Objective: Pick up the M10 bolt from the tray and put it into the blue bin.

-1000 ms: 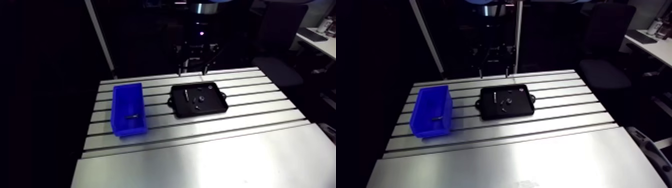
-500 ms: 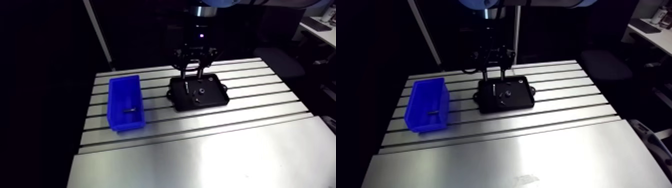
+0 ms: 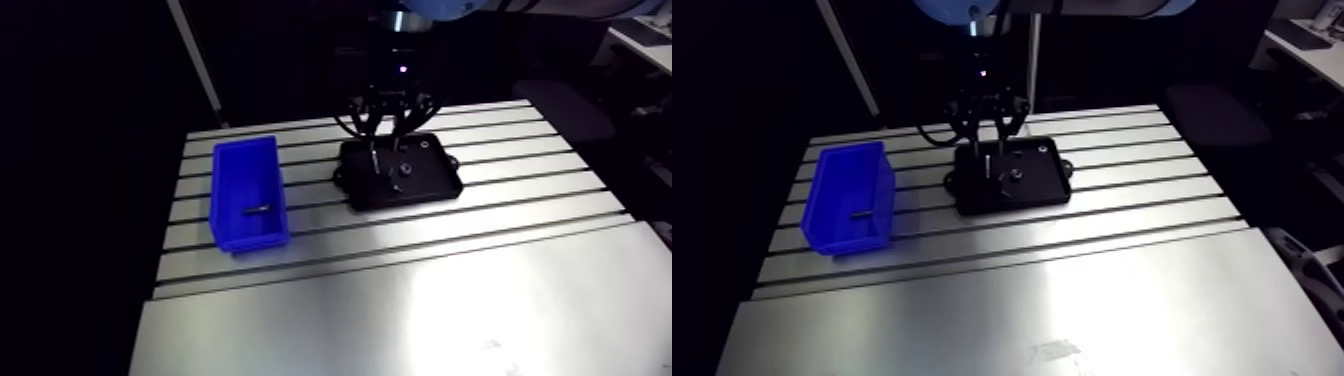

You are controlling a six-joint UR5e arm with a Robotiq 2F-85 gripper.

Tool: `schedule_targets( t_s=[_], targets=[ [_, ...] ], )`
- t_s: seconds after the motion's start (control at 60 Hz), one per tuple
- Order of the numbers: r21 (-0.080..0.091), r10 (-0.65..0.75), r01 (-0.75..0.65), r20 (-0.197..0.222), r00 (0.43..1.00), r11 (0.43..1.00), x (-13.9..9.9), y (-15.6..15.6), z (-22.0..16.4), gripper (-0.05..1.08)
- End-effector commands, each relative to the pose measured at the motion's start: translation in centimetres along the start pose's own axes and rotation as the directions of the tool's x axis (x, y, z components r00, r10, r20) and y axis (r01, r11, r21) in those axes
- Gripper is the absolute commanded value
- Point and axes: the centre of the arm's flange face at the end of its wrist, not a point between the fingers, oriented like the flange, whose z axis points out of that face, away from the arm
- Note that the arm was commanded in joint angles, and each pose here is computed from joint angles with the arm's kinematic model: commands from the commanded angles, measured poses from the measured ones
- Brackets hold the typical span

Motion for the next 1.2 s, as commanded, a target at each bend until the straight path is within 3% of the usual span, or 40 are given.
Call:
schedule_targets(
  t_s=[0.017,0.183,0.267,1.2],
  targets=[
    [0.0,0.001,-0.001,0.003,1.0,1.0,0.3,0.0,1.0,0.55],
    [-0.004,-0.001,0.001,-0.024,1.0,1.0,0.6,0.0,1.1,0.55],
    [-0.002,0.002,-0.002,-0.007,1.0,1.0,0.7,0.1,2.1,0.56],
    [0.0,-0.001,0.001,0.005,1.0,1.0,0.7,-0.1,2.9,0.58]
  ],
)
